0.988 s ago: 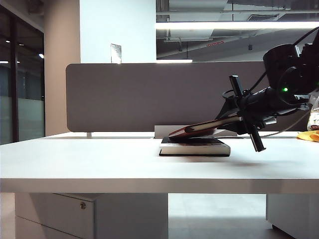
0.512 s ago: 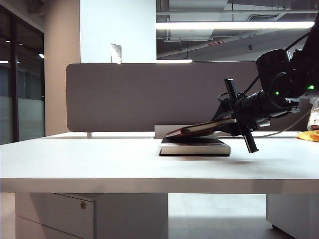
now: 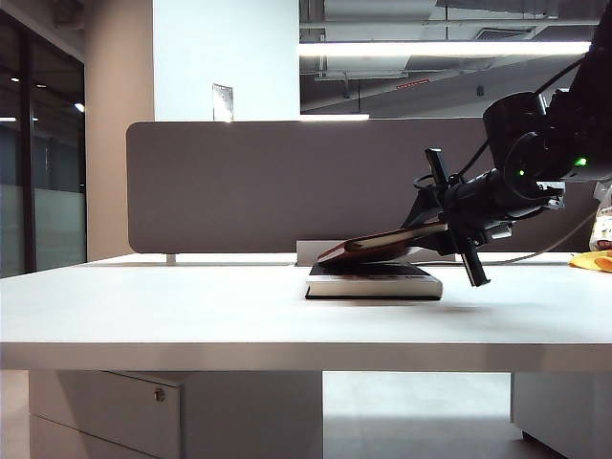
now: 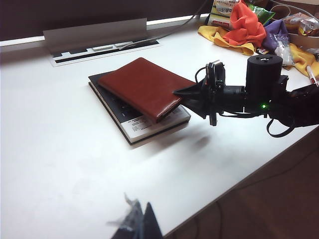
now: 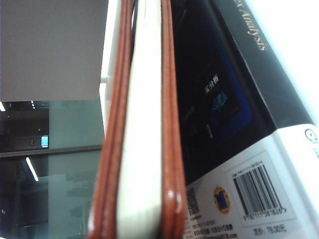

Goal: Pick up the red book and place it on top of the black book.

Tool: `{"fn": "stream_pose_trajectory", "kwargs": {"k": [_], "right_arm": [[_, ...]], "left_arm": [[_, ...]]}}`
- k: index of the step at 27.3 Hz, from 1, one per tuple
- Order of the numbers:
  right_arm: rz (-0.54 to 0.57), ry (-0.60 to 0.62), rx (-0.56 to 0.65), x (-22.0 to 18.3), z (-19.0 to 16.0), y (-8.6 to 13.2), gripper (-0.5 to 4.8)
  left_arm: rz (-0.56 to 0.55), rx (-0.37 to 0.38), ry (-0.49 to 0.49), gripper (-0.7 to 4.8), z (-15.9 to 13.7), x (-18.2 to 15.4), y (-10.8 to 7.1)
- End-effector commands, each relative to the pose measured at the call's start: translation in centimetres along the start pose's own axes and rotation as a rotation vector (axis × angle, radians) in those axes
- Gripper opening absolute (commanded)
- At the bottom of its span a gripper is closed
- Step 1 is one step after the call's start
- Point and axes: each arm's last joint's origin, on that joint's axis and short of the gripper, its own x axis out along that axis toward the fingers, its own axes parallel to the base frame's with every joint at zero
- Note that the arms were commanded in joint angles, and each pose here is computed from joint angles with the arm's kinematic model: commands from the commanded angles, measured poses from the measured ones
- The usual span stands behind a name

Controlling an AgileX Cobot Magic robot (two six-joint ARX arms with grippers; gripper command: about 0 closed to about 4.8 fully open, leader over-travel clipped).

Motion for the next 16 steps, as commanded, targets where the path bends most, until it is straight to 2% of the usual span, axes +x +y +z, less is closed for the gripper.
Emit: {"fn": "stream_pose_trajectory", "kwargs": {"k": [1, 4, 8, 9, 16], "right_arm": [[0.035, 0.004, -0.02, -0.03, -0.13, 0.84, -0.01], [0.026, 0.01, -0.018, 0.04, -0.32, 0.79, 0.06], [0.026, 0.012, -0.018, 0.07, -0.4, 0.8, 0.99], [0.023, 0.016, -0.017, 0.07, -0.43, 0.77, 1.06], [0.02, 0.041, -0.022, 0.06, -0.51, 0.67, 1.08]], "left_arm": [[0.004, 0.004, -0.008, -0.05, 0.18, -0.15, -0.03], [-0.008, 0.004, -0.009, -0.05, 0.19, -0.16, -0.06], [-0.011, 0.003, -0.007, -0.05, 0.16, -0.16, -0.07], [-0.011, 0.002, -0.005, -0.05, 0.14, -0.16, -0.07], [-0.015, 0.001, -0.001, -0.05, 0.1, -0.16, -0.09]]}}
